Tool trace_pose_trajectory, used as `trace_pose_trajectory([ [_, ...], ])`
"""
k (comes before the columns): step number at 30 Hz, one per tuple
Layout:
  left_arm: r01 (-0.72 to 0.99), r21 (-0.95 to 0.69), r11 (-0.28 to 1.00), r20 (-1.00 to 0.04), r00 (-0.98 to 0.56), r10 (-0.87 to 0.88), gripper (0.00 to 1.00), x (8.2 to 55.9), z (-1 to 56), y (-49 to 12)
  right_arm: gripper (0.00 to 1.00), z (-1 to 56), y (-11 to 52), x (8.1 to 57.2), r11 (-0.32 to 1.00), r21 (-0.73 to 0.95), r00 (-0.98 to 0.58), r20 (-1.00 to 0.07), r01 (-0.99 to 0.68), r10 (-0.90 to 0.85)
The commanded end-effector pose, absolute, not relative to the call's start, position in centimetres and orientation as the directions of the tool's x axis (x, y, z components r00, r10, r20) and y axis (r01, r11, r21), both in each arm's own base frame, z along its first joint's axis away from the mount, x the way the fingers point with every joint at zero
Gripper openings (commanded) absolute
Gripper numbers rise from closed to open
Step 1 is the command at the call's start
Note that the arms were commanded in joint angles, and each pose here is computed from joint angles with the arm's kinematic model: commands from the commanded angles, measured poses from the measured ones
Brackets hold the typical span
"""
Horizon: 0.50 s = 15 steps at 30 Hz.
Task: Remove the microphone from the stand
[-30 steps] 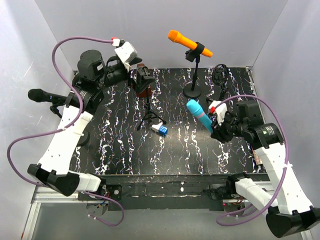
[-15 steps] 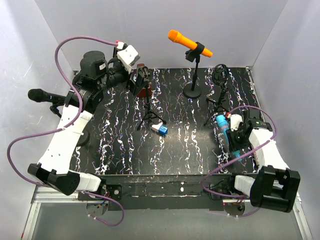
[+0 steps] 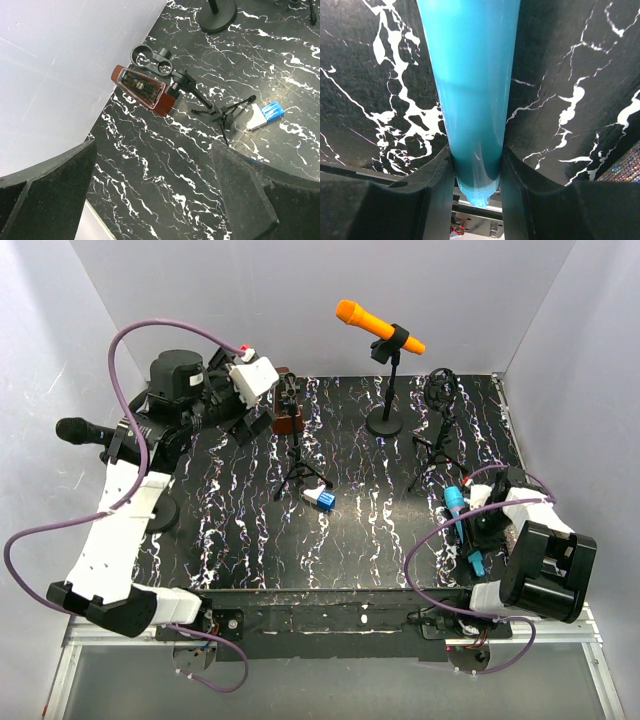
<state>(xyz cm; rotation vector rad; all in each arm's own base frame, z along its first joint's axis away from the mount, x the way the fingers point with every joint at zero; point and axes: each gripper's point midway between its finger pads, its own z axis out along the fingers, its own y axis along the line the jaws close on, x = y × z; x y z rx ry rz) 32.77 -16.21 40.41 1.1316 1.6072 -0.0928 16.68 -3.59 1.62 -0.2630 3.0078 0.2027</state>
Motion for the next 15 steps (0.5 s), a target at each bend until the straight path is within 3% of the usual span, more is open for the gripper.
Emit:
trace_pose_trajectory([
  [1, 0.671, 0.527, 0.521, -0.752, 0.082, 0.654, 0.98, 31.1, 41.2, -14.5, 0.42, 1.9, -3.6, 18.2, 0.967, 0.152, -0.972, -0.15, -0.206, -0.183],
  [9, 0.702, 0.469, 0.536, -0.79, 0.063, 0.61, 0.98, 32.0, 41.0, -16.0, 0.77, 6.4, -3.8, 20.7, 0.968, 0.163, -0.97, -0.178, -0.193, -0.164],
  [15, 0.76, 0.346, 0.551, -0.872, 0.043, 0.487, 0.98, 34.6, 42.2, -19.7, 0.84, 10.4, -2.2, 20.7, 0.951, 0.238, -0.965, -0.219, -0.195, -0.143],
])
